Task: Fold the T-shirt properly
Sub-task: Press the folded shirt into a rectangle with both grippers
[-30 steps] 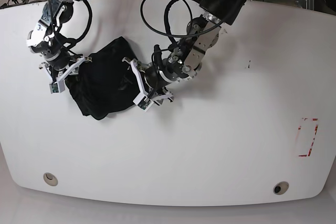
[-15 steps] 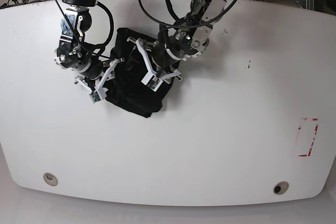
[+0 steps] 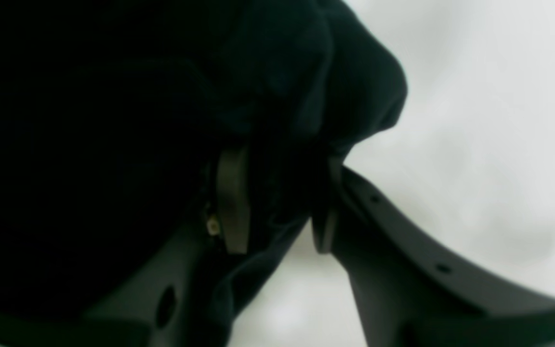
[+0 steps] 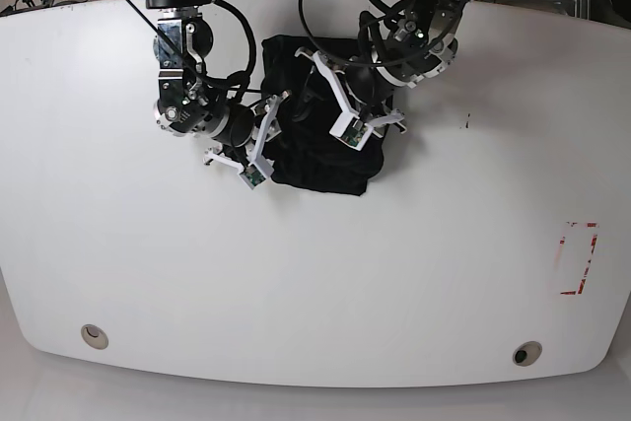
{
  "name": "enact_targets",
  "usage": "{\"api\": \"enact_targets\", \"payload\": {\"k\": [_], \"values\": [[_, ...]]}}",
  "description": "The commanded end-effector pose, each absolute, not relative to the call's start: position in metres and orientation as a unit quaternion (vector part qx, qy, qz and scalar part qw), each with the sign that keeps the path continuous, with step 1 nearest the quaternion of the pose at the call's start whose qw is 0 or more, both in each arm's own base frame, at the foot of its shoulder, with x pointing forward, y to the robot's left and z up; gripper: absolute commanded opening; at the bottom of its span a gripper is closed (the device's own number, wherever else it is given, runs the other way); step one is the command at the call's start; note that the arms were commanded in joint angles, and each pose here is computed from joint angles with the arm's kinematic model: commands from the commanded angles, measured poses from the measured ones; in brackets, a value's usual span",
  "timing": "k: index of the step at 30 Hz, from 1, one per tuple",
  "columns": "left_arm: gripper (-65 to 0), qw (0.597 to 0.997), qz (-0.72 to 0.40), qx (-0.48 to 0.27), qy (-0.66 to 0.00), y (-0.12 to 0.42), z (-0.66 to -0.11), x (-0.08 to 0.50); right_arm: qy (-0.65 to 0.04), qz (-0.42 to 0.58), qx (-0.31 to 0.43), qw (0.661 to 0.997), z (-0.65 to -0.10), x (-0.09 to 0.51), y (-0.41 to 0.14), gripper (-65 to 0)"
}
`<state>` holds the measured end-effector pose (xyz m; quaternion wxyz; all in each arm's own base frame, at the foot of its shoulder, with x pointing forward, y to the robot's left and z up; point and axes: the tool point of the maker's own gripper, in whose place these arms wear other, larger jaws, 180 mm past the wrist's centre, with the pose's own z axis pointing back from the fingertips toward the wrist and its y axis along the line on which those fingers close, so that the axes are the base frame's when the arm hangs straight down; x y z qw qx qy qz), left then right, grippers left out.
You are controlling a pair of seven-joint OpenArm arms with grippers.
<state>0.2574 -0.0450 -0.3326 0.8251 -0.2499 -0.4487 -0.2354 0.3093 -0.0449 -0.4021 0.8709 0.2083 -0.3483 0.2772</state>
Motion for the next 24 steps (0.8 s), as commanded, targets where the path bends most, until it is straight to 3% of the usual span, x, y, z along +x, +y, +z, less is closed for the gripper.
{"api": "enact_targets", "payload": {"k": [1,11,16,24], "values": [[-34.3,0.809,-0.23,-0.254,-0.477,-0.042,-0.314,0.265,-0.382,0.283,0.209,0.854,-0.379,0.322,-0.043,-46.1],[-34.3,0.804,-0.219,-0.24,-0.498,-0.028,-0.302,0.275,-0.448,0.271,0.14,0.84,-0.314,0.321,-0.073,-45.8],[-34.3,0.806,-0.224,-0.233,-0.497,-0.023,-0.304,0.275,-0.448,0.267,0.096,0.848,-0.296,0.31,-0.092,-45.8],[-34.3,0.806,-0.2,-0.208,-0.516,0.002,-0.296,0.29,-0.435,0.238,0.188,0.848,-0.305,0.274,-0.077,-46.0]]}}
